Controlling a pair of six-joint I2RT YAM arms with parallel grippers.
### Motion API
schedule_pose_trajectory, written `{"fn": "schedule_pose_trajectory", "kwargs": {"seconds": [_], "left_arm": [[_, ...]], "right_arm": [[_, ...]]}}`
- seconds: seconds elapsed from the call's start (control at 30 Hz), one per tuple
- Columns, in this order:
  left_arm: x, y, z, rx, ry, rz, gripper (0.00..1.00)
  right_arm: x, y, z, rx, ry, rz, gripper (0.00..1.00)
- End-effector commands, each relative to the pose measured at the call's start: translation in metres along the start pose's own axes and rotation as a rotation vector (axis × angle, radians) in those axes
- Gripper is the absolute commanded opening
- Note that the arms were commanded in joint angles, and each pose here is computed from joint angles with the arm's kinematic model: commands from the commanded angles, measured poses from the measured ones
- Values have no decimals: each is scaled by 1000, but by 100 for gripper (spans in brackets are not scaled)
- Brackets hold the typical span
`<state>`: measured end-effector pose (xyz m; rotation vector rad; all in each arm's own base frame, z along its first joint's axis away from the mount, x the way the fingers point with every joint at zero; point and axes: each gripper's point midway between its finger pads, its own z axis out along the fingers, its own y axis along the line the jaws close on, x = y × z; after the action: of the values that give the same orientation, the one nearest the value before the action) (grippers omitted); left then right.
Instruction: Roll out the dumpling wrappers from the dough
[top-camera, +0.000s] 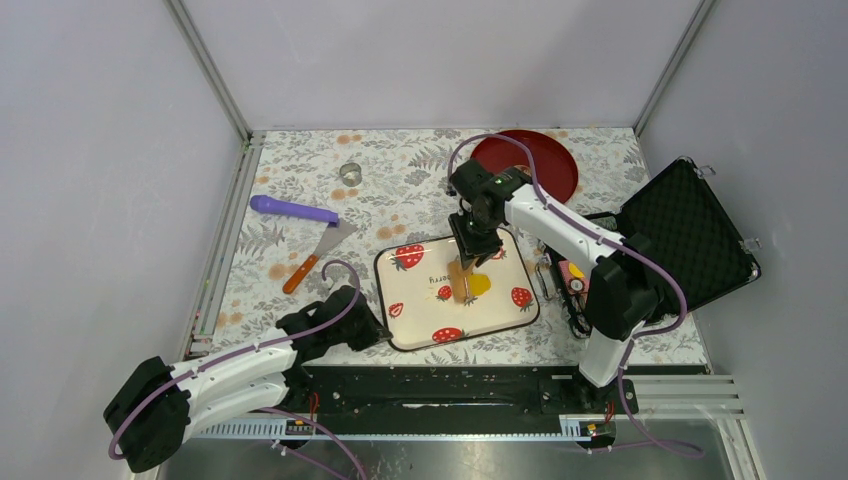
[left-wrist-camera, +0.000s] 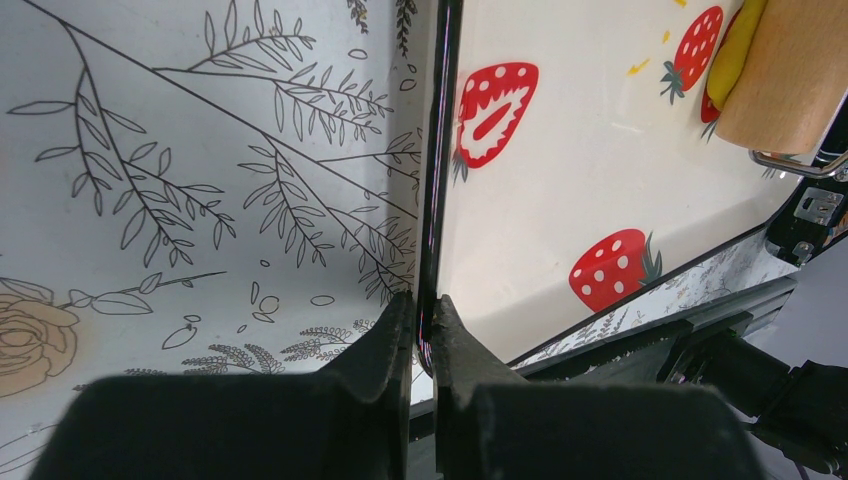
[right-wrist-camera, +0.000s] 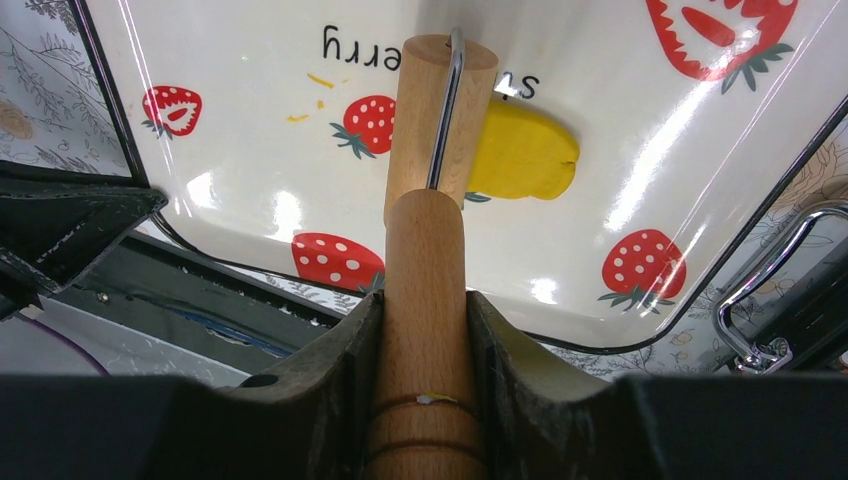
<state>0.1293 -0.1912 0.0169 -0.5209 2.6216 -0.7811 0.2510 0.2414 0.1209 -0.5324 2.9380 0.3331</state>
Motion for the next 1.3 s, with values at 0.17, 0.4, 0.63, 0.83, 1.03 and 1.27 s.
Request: {"fn": "schedule_pose_trajectory", "kwargs": {"seconds": [0.17, 0.4, 0.63, 0.83, 1.03, 1.27], "left_arm": [[1, 22, 2, -93, -7, 1, 0], [0, 22, 2, -92, -8, 1, 0], [1, 22, 2, -91, -9, -3, 0], [1, 22, 2, -88, -9, -3, 0], [1, 23, 2, -86, -11, -3, 0], [1, 22, 2, -84, -10, -1, 0]], "right_arm": [[28, -7, 32, 104, 84, -53, 0], [31, 4, 36, 117, 72, -51, 0], [24, 19, 31, 59, 15, 19, 0], [2, 43, -1, -82, -109, 64, 0], [-14, 29, -44, 5, -225, 30, 0], [-20, 3, -60, 88, -235, 25, 0]]}}
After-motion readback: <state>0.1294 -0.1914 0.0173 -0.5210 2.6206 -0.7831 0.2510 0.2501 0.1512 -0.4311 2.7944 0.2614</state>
